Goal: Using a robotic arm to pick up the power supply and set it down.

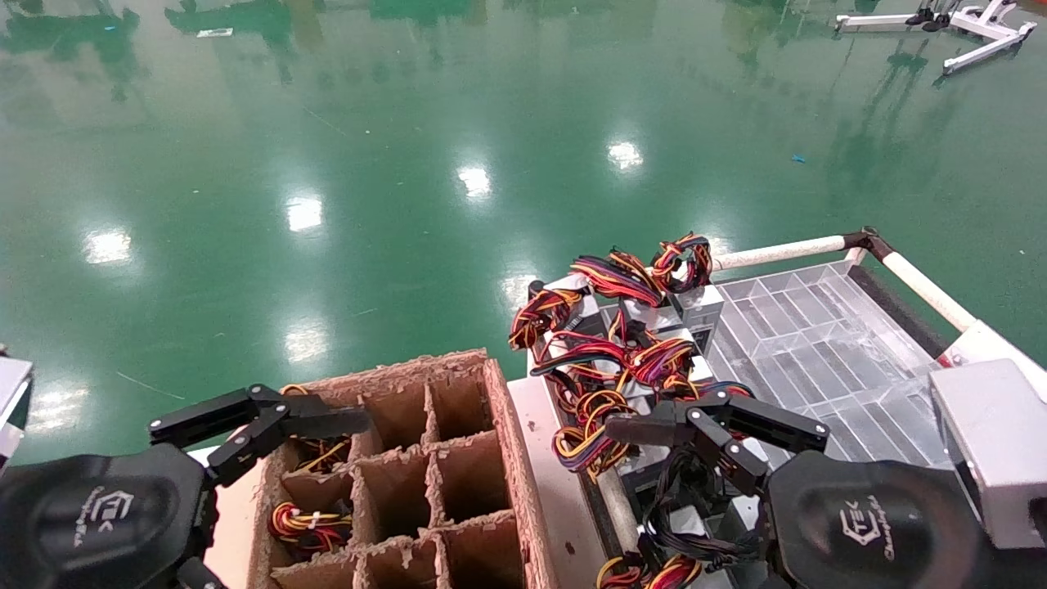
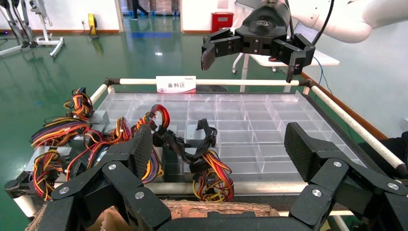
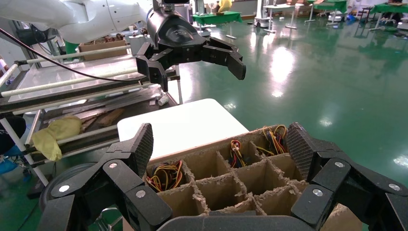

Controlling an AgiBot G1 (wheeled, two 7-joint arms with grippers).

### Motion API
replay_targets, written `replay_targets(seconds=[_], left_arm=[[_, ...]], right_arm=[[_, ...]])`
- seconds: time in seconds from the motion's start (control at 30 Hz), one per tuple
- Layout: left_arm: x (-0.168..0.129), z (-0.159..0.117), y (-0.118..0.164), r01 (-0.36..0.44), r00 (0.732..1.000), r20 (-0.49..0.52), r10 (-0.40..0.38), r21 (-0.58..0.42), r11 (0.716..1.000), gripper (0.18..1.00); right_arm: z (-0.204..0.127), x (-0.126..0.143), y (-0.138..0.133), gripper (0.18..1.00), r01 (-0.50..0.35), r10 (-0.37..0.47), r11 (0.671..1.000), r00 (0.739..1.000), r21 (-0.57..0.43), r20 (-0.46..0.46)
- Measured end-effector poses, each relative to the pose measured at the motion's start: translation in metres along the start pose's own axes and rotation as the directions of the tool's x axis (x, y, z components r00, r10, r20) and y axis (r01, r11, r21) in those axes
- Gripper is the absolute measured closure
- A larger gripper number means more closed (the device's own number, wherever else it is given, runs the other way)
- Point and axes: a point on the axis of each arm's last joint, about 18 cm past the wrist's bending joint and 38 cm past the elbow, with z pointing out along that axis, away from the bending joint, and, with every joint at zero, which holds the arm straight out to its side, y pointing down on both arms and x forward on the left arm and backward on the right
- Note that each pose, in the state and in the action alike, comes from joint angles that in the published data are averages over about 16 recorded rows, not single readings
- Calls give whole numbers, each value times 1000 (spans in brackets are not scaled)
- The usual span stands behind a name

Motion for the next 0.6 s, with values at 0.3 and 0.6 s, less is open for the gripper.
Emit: replay_targets(seconds=[0.3,0.6], left_arm=[[0,0,0,0,1000,0,0,0,1000,212],[0,0,0,0,1000,0,0,0,1000,305]], right_arm=[[0,0,0,178,0,0,1000,1000,0,0],[0,0,0,178,0,0,1000,1000,0,0]])
